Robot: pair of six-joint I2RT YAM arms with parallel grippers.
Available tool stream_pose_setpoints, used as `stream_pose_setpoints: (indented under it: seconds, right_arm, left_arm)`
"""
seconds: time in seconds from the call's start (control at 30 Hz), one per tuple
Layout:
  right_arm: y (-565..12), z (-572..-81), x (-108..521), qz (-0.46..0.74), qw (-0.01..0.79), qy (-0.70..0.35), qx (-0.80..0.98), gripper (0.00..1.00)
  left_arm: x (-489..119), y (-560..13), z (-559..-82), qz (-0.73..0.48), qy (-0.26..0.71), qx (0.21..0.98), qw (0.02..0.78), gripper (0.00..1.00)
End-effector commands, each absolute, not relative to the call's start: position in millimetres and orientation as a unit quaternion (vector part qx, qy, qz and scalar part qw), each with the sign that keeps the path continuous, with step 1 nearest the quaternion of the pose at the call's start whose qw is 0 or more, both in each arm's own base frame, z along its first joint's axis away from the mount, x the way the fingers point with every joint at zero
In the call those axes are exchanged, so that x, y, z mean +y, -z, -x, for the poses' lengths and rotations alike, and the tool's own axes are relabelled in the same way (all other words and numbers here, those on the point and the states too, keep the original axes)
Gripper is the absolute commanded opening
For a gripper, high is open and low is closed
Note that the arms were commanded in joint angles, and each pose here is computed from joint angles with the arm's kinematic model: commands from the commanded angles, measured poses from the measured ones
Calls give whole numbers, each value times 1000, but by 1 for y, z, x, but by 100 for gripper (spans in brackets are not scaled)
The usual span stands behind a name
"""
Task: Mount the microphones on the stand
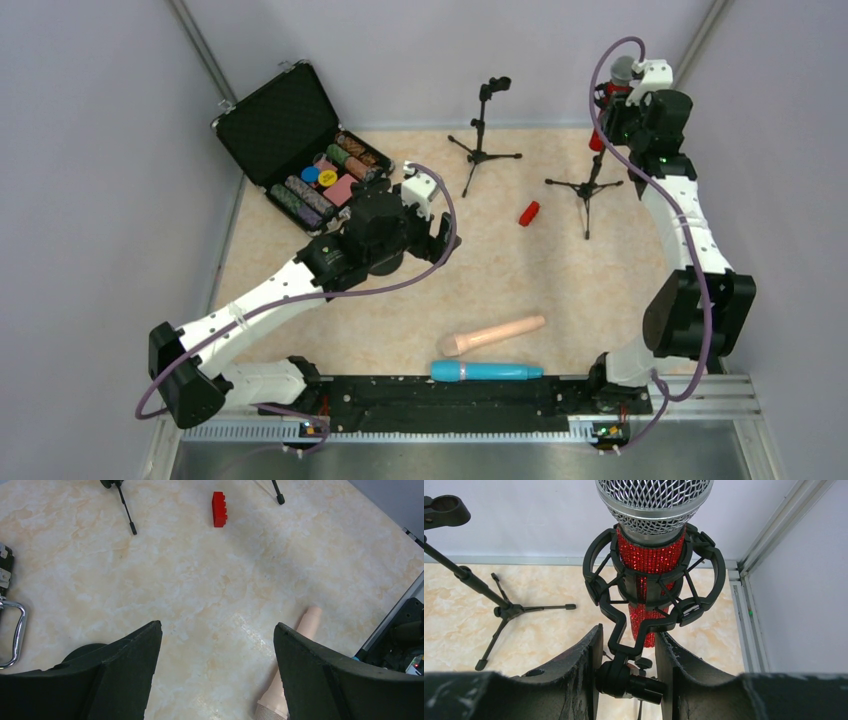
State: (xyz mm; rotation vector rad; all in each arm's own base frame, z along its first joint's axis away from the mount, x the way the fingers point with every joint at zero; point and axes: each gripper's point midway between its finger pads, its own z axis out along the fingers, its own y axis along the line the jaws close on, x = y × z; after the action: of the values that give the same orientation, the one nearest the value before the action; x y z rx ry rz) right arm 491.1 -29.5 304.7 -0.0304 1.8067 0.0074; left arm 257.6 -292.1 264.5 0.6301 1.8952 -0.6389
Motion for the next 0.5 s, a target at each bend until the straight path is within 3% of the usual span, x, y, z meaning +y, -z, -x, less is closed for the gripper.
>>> stream_pose_setpoints:
  seconds: [0.0,0.27,0.33,0.4,0.47]
  right_arm:
    - [-260,-489,-45,8,564,14,826,10]
    - [-241,-490,-49,-6,532,9,846,11]
    - [-237,-491,-51,-16,521,9,853,14]
    - [-232,-491,-51,-25,508,5,861,26]
    - [-227,-491,-50,-32,495,-1,868,29]
  left_arm:
    - [-299,-279,-260,-267,277,765,516,86]
    - [-300,-280,-260,-274,276,763,516,86]
    - [-301,-280,-260,-276,275,763,515,86]
    - [-302,-280,-260,-278,276,763,514,86]
    - [-302,-280,-261,-278,275,763,515,86]
